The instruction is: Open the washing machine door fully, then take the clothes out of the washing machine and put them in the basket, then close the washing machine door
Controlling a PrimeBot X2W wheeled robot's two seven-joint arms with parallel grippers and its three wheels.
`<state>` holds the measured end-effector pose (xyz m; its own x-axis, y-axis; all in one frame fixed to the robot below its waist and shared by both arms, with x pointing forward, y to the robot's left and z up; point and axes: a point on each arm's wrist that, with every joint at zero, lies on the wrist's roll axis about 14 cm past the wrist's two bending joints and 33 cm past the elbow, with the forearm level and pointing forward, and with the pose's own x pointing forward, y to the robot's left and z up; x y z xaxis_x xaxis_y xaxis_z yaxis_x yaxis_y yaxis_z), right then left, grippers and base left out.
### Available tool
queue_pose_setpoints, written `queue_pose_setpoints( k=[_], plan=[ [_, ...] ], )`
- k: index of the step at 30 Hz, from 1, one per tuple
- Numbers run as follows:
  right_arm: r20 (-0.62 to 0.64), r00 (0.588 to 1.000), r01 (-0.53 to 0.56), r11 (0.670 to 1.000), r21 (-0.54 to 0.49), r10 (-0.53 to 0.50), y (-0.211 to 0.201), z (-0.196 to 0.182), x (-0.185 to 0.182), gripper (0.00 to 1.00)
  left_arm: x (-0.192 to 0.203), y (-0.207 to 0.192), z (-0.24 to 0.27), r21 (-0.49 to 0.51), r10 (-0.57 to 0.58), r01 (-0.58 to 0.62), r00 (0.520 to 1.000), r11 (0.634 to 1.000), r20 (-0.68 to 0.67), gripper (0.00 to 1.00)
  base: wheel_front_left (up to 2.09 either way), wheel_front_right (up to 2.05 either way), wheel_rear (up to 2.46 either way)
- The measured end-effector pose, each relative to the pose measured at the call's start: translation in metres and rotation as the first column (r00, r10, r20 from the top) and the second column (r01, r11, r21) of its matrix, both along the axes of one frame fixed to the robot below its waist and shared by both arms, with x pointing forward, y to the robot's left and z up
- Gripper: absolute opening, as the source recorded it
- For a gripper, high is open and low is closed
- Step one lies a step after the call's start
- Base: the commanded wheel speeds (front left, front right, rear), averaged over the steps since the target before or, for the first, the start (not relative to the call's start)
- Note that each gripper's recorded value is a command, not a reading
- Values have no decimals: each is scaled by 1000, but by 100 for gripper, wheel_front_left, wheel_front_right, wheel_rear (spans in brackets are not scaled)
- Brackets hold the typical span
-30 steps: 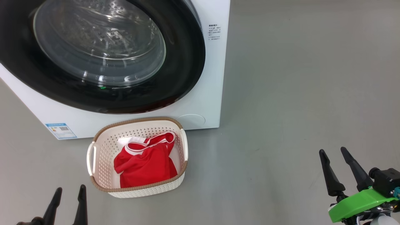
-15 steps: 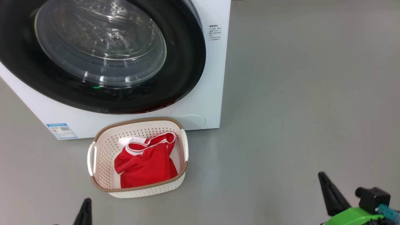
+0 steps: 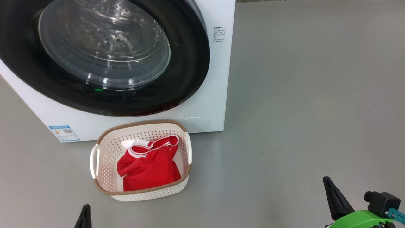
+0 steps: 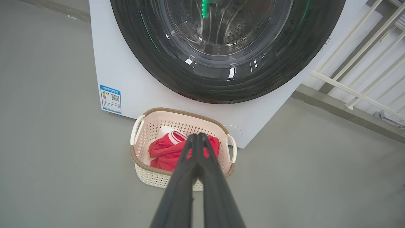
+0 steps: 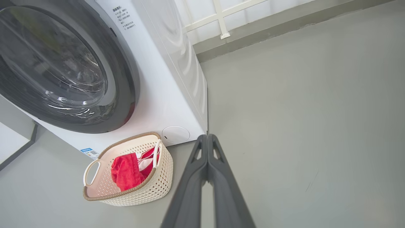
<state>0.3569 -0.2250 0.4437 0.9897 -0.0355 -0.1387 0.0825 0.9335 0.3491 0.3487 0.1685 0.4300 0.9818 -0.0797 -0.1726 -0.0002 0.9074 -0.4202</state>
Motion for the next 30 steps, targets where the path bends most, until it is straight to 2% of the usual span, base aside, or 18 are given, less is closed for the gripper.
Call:
queue_pose_setpoints(
  k=[13,30],
  plan=[
    [-6,999,39,990,134,-38,0,1,2,0,0,5,-1,-119,48,-51,998,992,-28,0,0,0,0],
    [-11,996,82,948,308,-83,0,5,4,0,4,11,4,-277,99,-110,994,955,-53,0,0,0,0]
  ],
)
